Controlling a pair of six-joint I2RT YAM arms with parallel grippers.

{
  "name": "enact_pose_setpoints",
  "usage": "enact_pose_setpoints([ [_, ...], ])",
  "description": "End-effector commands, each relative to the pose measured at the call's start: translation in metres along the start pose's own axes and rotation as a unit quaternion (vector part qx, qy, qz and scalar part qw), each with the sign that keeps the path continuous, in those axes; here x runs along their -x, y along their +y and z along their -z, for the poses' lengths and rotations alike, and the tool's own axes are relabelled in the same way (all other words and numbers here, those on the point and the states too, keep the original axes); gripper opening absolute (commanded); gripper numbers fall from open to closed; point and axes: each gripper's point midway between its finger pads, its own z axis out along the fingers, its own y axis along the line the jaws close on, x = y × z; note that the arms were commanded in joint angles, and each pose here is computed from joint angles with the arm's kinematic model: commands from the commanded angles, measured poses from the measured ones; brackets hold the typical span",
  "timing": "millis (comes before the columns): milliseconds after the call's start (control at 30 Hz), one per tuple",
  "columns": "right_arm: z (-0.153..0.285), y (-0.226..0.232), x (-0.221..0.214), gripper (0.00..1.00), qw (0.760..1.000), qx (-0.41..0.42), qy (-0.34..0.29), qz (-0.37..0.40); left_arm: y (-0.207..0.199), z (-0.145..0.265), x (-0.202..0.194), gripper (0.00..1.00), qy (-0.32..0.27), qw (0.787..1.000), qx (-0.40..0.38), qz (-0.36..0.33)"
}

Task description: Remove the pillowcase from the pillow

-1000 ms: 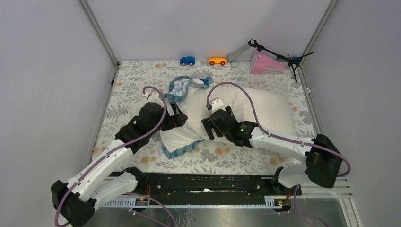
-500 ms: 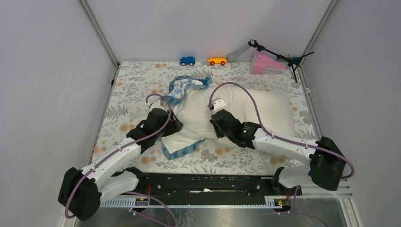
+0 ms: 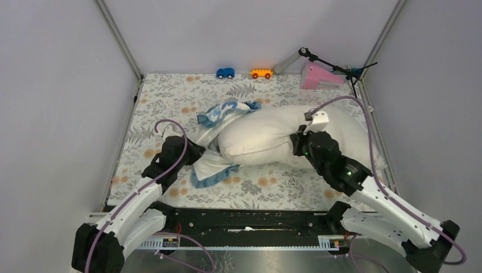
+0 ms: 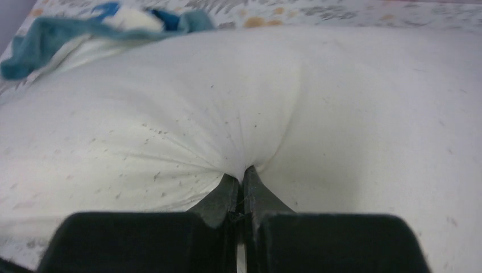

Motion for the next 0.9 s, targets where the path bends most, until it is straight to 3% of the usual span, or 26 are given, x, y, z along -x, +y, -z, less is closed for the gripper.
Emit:
enact_pose_setpoints([
  [0,0.039,-0.071,0.066,0.0,0.981,-0.161,-0.11,-0.019,0.057,-0.004,0.014,0.12,-0.047,0.992,0.116,0.009],
  [233,0.08,-0.095,0.106,0.0,0.958,-0.206,-0.188,-0.069,0.066,-0.002,0.024,0.09,-0.074,0.984,0.155,0.042],
  [433,0.122,-0.11,0.163,0.0,0.921,-0.231,-0.292,-0.118,0.08,0.014,0.061,0.02,-0.154,0.952,0.246,0.096],
  [533,0.12,-0.101,0.191,0.0,0.917,-0.234,-0.305,-0.107,0.068,0.009,0.081,0.02,-0.173,0.946,0.253,0.109],
  [700,0.089,-0.073,0.234,0.0,0.915,-0.234,-0.318,-0.083,0.03,-0.006,0.144,0.03,-0.231,0.936,0.227,0.139],
  [867,0.059,-0.055,0.284,0.0,0.905,-0.247,-0.34,-0.062,0.028,-0.012,0.252,0.02,-0.286,0.913,0.226,0.184],
])
